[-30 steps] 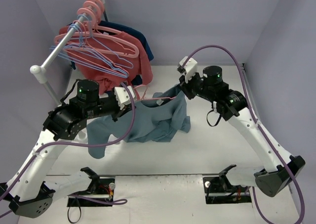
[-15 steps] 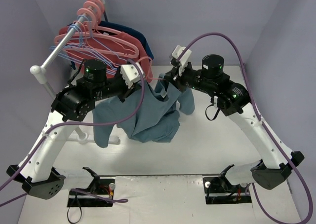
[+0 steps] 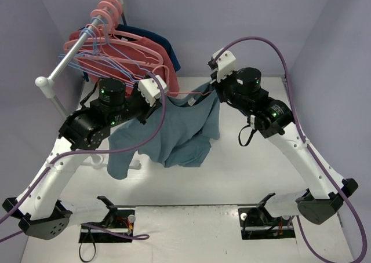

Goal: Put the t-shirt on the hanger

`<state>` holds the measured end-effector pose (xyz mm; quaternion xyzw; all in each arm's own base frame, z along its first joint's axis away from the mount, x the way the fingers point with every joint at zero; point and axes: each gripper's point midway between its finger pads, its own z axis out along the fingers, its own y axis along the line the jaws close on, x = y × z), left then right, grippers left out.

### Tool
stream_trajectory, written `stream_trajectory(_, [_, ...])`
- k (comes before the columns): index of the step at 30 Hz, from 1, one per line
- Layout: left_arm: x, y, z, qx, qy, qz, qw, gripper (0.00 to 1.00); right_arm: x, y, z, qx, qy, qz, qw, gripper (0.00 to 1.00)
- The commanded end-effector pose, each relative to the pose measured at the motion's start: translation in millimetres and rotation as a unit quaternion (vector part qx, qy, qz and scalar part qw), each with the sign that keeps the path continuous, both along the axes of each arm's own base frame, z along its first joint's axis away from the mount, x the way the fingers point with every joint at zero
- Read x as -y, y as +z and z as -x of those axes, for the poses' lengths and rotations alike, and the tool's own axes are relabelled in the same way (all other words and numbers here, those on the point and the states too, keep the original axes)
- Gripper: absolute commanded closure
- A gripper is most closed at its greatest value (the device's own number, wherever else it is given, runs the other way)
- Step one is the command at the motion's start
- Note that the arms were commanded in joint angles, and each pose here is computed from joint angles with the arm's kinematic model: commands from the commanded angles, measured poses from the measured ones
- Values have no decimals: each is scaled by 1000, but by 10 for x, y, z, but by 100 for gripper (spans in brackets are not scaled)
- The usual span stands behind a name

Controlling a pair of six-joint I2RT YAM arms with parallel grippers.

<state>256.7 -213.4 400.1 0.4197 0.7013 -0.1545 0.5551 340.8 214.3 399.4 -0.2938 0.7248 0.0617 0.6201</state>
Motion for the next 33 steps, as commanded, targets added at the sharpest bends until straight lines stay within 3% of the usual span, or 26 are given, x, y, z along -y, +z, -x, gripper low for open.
stream_trajectory(1, [213, 272, 12, 37, -17, 40, 998, 100, -19, 408, 14, 44, -1, -58, 997, 100])
stream_trajectory(8, [384, 371, -70, 68, -28, 51, 996, 100, -299, 464, 104, 34, 71, -77, 994, 100])
stream_trajectory(14, [367, 407, -240, 81, 9, 54, 995, 100, -510, 447, 234, 5, 111, -112, 987, 100])
stream_trajectory(20, [635, 204, -159, 70, -60, 69, 993, 100, -685, 315, 302, -13, 142, -114, 983, 100])
stream_trajectory(22, [629, 102, -192, 66, -50, 75, 994, 100, -739, 297, 339, -16, 155, -115, 981, 100])
stream_trajectory(27, [549, 26, -316, 79, -7, 89, 993, 100, -779, 99, 338, -37, 149, -112, 982, 99])
stream_trajectory(33, [511, 115, -255, 134, -16, 146, 980, 100, -774, -181, 295, -57, 139, -93, 984, 96])
